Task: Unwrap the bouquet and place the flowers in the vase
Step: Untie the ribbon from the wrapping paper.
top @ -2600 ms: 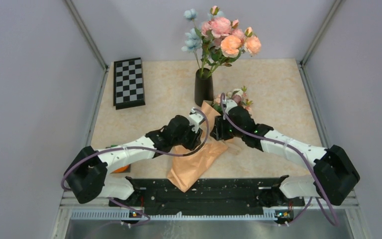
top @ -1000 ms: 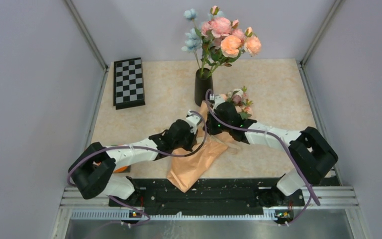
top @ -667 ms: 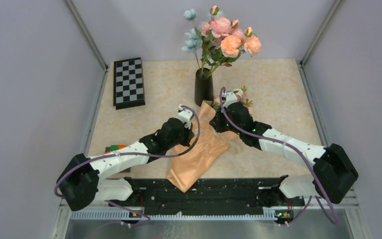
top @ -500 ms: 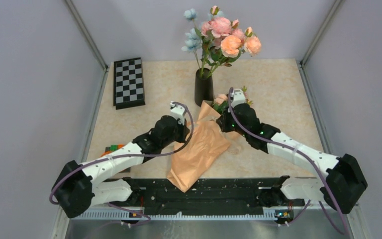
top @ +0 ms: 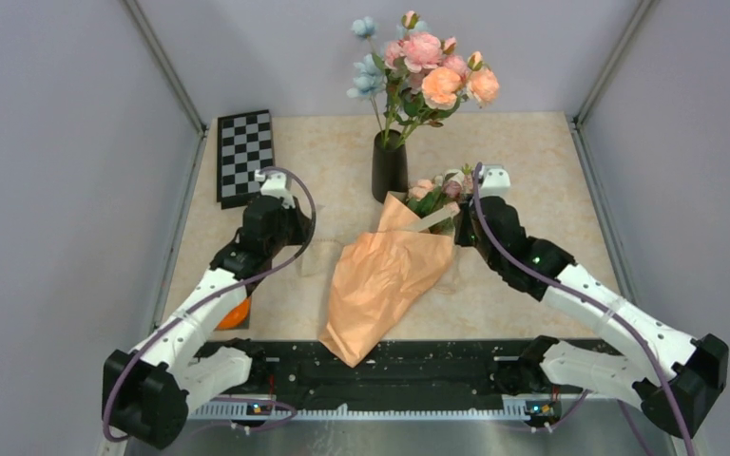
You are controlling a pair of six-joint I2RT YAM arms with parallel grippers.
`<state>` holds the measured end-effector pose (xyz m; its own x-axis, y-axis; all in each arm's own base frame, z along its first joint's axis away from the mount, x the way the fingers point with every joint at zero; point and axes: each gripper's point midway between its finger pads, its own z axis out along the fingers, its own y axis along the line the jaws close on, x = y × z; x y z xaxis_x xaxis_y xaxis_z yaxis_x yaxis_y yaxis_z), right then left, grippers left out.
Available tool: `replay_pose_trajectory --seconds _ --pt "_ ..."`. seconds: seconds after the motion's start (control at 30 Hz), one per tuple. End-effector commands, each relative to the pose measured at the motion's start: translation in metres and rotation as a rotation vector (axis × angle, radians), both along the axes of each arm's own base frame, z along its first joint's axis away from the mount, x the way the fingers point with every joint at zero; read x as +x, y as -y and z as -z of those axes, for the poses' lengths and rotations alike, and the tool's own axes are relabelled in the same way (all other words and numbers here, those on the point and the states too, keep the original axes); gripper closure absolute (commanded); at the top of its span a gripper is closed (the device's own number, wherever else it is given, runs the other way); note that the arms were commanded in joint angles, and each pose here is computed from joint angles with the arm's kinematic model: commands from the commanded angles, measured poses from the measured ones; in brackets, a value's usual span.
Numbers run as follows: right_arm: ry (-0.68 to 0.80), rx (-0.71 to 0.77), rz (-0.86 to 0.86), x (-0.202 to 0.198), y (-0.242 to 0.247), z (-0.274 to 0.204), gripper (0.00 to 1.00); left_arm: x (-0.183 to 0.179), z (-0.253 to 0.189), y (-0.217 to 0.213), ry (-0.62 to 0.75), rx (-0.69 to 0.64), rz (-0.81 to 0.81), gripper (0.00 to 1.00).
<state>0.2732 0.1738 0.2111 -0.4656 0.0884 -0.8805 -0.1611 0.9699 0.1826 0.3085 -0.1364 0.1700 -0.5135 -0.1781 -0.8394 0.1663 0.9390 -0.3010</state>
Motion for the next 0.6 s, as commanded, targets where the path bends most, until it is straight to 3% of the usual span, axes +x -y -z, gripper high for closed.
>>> replay_pose_trajectory --seconds 0.0,0.37,0.57 --pt "0.102 -0.052 0.115 0.004 0.029 -0.052 1.00 0.016 -0.023 -0.026 0.013 -0.053 -0.083 1.00" --pt "0.199 -0.165 0.236 0.004 0.069 -0.114 1.00 0.045 -0.014 -0.110 -0.032 -0.189 -0.346 1.00" --pt "0.194 -0.200 0.278 -0.002 0.083 -0.112 0.98 0.047 -0.001 -0.141 -0.052 -0.224 -0.443 1.00"
